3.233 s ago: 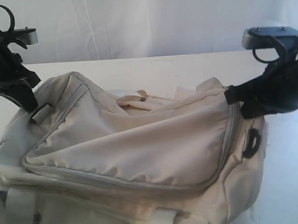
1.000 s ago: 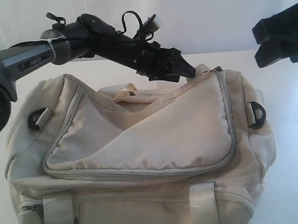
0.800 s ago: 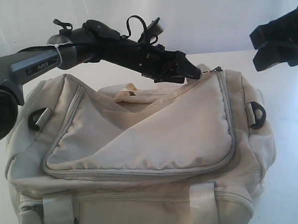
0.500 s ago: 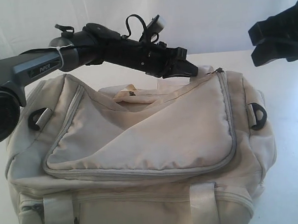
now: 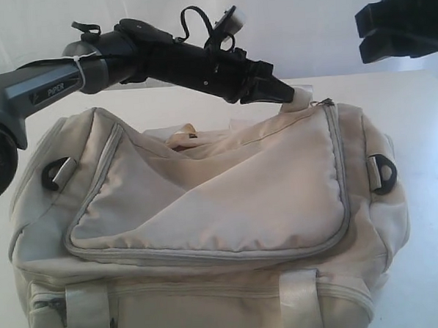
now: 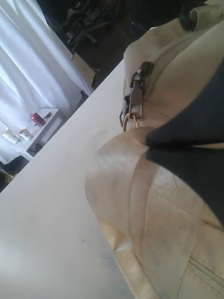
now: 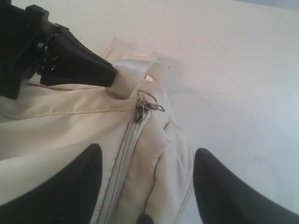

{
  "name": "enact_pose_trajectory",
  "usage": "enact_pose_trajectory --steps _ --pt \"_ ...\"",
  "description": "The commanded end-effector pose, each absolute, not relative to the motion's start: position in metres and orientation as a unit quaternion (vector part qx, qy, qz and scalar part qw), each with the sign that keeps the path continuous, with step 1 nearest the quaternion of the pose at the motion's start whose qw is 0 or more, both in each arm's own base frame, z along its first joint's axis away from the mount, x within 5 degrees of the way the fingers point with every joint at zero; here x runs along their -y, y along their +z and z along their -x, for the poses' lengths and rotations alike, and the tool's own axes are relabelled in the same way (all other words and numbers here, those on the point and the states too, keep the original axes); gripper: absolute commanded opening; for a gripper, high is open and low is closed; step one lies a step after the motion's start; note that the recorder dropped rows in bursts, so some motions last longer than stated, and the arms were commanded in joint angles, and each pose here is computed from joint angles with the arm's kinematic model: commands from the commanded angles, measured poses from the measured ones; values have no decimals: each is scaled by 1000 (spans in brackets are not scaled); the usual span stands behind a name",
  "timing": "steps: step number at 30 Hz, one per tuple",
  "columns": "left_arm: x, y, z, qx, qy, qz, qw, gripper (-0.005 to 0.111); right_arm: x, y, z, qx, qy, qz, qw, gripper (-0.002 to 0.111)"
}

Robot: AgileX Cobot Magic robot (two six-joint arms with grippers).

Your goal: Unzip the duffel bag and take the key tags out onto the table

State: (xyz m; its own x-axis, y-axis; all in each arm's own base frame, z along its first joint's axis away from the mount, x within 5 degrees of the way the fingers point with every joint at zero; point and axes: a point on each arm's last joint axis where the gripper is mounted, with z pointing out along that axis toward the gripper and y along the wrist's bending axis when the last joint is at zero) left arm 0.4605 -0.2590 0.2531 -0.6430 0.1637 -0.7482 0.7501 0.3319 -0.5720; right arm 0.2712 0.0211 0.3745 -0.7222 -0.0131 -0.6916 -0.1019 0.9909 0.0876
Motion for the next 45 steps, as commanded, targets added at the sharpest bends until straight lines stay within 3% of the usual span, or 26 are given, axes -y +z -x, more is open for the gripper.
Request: enact_pose_trajectory --steps 1,9,20,30,34,39,45 --pt "257 282 -449 -732 -509 -333 308 0 -16 365 -299 -933 57 18 354 54" --pt "254 303 -442 -719 -505 -348 326 0 -8 346 -353 -947 157 57 274 55" --pt "253 312 -438 -709 -503 -362 336 0 -7 314 -386 -959 168 70 218 59" --pt "253 312 -438 -709 -504 -362 336 0 -7 295 -398 -961 173 60 208 47" --pt "253 312 -438 -709 -504 -362 336 0 -6 298 -401 -957 169 56 228 32" --pt "253 312 -438 -709 -504 -362 336 0 -5 300 -404 -954 165 53 244 2" --pt "253 312 -438 -709 -503 -362 336 0 -5 308 -403 -952 164 56 253 0"
